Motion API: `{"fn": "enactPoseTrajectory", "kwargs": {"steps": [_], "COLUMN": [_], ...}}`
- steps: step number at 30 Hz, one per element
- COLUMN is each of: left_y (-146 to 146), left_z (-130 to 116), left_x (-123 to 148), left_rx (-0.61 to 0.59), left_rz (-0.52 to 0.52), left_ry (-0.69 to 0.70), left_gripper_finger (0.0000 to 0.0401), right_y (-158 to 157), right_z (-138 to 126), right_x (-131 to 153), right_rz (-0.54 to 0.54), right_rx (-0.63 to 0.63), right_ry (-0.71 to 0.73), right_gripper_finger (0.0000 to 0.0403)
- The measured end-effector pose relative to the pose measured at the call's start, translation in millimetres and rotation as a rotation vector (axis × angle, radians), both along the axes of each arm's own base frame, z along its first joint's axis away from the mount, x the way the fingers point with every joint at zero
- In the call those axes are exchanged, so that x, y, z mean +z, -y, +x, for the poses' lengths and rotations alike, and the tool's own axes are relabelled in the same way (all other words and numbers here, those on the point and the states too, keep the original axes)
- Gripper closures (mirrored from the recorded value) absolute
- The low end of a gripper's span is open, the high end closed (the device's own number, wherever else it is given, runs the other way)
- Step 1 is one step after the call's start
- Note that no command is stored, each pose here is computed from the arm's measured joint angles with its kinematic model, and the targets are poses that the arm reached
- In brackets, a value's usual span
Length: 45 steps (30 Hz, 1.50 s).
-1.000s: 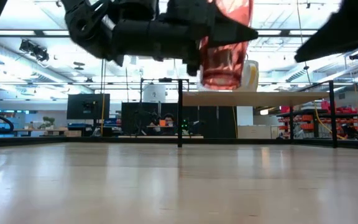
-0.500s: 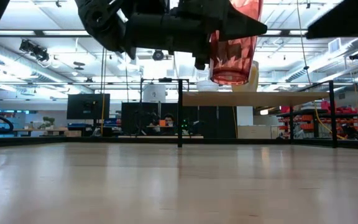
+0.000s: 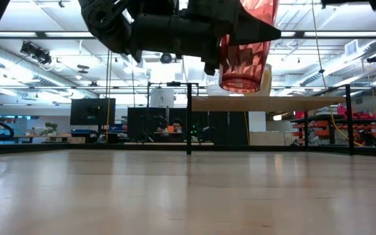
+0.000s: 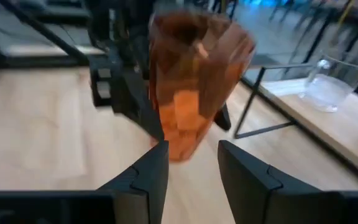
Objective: Stack small to large cups/mugs on shelf
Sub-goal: Put the brown cup on the shelf
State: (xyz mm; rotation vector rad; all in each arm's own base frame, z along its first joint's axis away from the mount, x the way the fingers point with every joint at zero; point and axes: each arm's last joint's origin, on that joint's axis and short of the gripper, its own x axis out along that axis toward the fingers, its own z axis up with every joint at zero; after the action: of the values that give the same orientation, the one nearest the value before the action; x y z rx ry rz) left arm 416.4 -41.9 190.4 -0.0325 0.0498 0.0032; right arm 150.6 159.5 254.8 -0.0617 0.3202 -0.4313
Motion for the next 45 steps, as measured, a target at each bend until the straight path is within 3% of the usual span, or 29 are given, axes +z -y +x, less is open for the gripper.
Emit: {"fn": "enactPoseTrajectory", "kwargs": {"steps": [5,10,20,27,45], "left_y": [0,0,0,0,0], "left_z": [0,0,0,0,0], "left_x": [0,0,0,0,0], "left_rx": [0.0,0.0,-0.003,-0.003,-0.003], "left_rz": [-0.002,-0.001,-0.001,-0.001,-0.001], "left_ry": [0.0,0.001,0.001,0.002,0.003], "left_gripper_finger": [0.0034,0.0041,0.0031,0.004,0.0033], "right_y": [19,42,75,88,110], "right_z": [-8,1,37,58,95], "right_x": [54,96,136,143,115], "right_rz": [0.16,0.24,0.335,0.382,0.518], "right_rx": [0.031,0.038,-0.031,-0.066,-0.107], "right_ry": [0.074,0.043,-0.164,-0.248,-0.471], "right_gripper_finger": [0.0257,0.0258,0.0255,0.0239,0.0211]}}
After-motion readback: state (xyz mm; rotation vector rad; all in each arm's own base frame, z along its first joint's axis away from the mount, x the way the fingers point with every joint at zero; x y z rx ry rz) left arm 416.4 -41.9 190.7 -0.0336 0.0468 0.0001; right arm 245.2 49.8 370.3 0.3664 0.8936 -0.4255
